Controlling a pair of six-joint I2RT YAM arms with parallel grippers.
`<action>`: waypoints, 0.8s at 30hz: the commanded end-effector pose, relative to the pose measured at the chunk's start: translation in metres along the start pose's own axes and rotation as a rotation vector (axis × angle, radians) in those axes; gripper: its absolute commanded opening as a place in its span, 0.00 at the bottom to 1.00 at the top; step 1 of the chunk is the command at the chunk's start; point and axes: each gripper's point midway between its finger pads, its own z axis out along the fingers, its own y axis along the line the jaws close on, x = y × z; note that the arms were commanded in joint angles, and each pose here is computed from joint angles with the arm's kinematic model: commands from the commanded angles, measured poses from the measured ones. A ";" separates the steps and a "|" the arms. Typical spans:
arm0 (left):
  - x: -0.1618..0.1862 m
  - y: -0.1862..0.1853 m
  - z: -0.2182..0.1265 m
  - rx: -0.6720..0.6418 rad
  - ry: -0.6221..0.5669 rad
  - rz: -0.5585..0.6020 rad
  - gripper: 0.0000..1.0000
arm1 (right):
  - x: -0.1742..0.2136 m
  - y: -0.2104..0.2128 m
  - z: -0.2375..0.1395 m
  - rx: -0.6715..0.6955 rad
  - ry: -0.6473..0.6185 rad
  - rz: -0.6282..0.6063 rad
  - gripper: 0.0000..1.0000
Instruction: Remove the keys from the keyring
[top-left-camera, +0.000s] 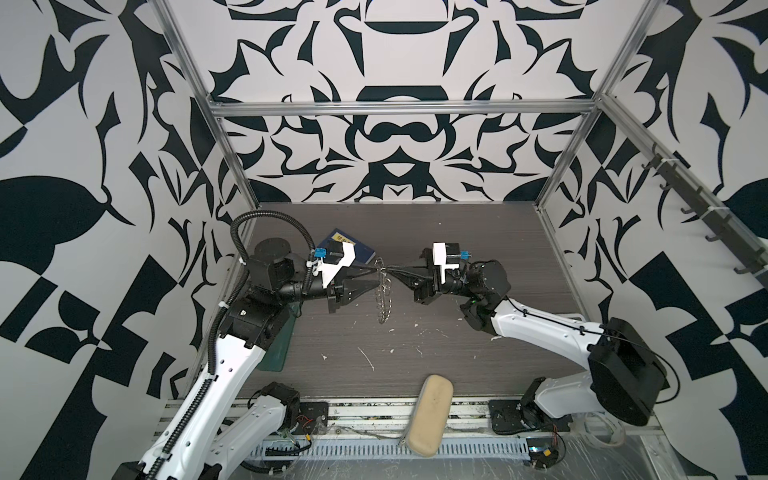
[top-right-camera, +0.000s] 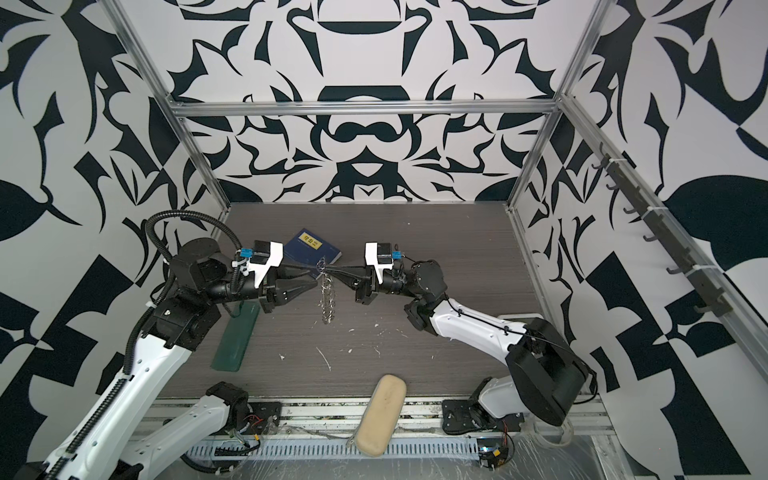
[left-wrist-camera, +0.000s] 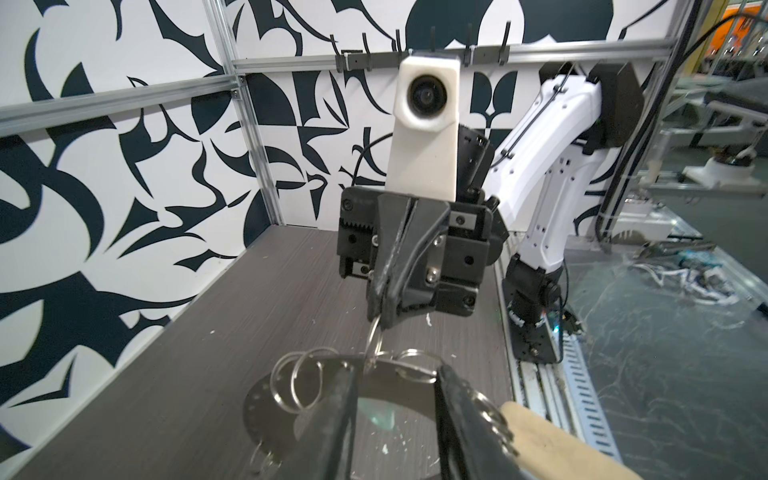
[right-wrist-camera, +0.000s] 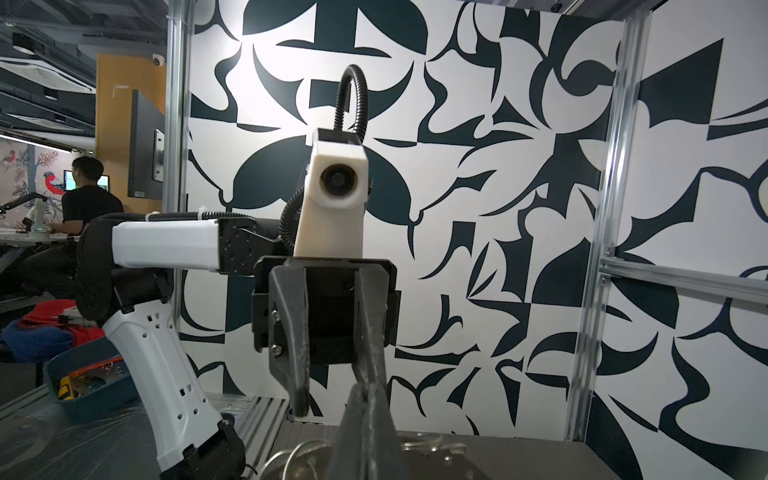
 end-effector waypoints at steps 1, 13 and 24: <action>-0.015 -0.004 -0.002 0.039 -0.061 0.005 0.30 | -0.043 0.006 0.002 -0.014 -0.129 -0.079 0.00; -0.015 0.005 0.002 0.044 -0.076 -0.015 0.25 | -0.058 0.009 0.003 -0.020 -0.156 -0.092 0.00; -0.014 0.008 0.004 0.054 -0.073 -0.028 0.26 | -0.068 0.010 0.007 -0.032 -0.174 -0.095 0.00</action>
